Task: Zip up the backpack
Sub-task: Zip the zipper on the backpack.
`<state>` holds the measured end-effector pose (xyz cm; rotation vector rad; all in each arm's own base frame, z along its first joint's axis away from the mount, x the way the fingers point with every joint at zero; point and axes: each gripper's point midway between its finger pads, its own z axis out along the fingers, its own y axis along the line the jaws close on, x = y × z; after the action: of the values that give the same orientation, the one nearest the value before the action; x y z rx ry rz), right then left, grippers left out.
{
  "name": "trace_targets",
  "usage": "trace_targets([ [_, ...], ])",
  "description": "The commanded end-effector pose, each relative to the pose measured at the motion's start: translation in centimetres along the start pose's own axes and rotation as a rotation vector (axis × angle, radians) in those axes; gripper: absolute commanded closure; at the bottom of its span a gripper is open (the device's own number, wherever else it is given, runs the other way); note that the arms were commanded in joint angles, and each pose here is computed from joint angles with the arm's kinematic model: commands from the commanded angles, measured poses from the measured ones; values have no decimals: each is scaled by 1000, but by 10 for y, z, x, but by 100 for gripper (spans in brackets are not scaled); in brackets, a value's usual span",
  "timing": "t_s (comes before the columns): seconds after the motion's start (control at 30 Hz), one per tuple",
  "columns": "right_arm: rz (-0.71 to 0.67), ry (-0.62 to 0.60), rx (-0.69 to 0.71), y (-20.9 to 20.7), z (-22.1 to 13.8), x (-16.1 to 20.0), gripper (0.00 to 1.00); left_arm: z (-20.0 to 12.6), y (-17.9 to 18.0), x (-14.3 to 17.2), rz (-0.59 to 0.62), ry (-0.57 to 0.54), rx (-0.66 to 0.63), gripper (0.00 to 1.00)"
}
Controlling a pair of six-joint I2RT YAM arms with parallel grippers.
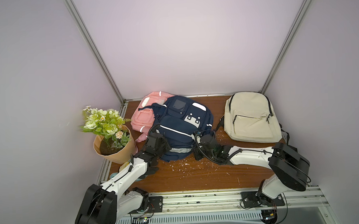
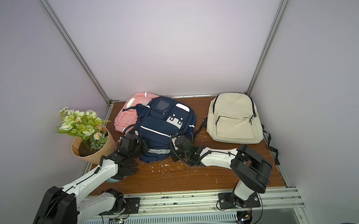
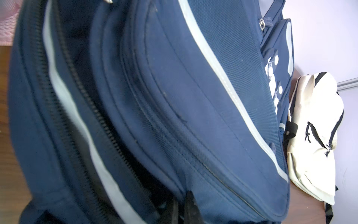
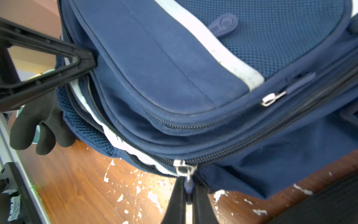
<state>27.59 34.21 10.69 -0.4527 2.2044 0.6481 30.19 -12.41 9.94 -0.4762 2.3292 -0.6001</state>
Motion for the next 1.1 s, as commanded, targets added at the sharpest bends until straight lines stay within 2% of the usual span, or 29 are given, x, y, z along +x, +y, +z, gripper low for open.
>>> trace_targets([
  [0.0, 33, -38, 89, -22, -6, -16, 100, -6, 39, -18, 19, -78, -180, 100],
  [0.1, 29, -39, 91, -26, -4, -19, 100, -7, 38, -17, 25, -72, -168, 100],
  [0.2, 73, -50, 96, -50, -2, -27, 100, -12, 37, -18, 35, -80, -165, 100],
  [0.3, 49, -52, 185, -76, 2, -37, 100, -15, 37, -17, 44, -80, -160, 100],
  [0.4, 52, -56, 217, -93, 7, -48, 100, -17, 36, -16, 51, -76, -154, 100],
  [0.77, 163, -74, 397, -179, 2, -74, 100, -21, 44, -11, 46, -89, -164, 100],
  [1.07, 216, -80, 549, -228, 4, -90, 100, -22, 41, -12, 52, -92, -151, 100],
])
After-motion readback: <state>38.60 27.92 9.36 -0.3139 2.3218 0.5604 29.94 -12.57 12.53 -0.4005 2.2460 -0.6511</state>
